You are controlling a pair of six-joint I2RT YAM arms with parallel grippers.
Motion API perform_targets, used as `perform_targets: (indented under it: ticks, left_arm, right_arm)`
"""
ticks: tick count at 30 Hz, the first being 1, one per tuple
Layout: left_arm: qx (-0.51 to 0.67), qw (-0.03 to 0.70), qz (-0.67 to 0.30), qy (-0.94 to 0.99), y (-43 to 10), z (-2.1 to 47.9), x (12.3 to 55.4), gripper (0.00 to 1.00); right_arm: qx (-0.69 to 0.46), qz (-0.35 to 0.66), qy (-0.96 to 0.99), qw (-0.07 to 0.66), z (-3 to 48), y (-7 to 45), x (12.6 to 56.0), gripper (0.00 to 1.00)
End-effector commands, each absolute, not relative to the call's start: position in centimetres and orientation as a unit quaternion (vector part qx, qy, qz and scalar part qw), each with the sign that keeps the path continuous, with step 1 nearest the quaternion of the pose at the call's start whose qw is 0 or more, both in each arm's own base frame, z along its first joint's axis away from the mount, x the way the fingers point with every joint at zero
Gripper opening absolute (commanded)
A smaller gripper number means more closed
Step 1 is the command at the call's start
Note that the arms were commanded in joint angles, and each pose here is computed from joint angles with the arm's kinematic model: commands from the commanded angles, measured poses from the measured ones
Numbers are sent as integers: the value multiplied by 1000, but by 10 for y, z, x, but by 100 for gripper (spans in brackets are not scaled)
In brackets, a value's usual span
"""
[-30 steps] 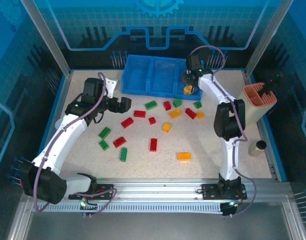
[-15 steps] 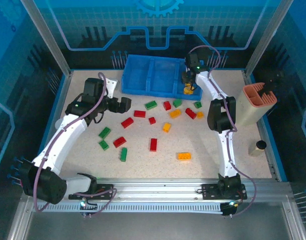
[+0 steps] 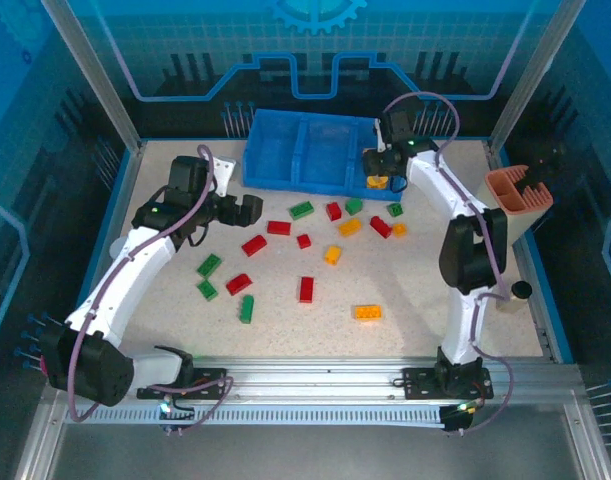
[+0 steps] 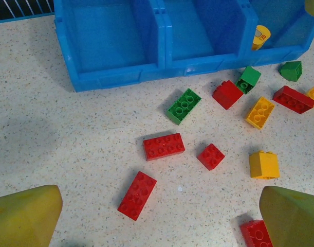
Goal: Sort the legos into containers by color
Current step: Place the lego in the container, then pick up the lego from the center of the table.
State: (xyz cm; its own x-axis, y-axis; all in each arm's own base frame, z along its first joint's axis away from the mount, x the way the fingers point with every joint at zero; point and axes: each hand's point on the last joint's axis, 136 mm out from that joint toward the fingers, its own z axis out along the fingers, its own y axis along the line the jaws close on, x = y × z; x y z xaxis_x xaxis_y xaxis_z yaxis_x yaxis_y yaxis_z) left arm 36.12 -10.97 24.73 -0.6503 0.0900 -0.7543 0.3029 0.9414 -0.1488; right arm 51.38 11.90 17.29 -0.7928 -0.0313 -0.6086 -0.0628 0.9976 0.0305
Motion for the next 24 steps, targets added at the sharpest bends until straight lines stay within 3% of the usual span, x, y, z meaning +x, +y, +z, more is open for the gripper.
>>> perform_targets:
  ticks: [1, 6, 13, 24]
  left_arm:
    - [118, 407, -134, 896, -112, 252, 358, 99]
    - [118, 403, -137, 897, -113, 250, 359, 99]
    - [115, 396, -140, 900, -114, 247, 359, 99]
    - [118, 397, -142, 899, -115, 248, 357, 100]
  right_arm:
    - [49, 69, 959, 271, 152, 130, 477, 61]
    - [138, 116, 953, 243, 131, 158, 448, 63]
    - [221, 159, 943, 193, 110, 189, 440, 64]
    - [277, 138, 941, 137, 80, 195, 432, 68]
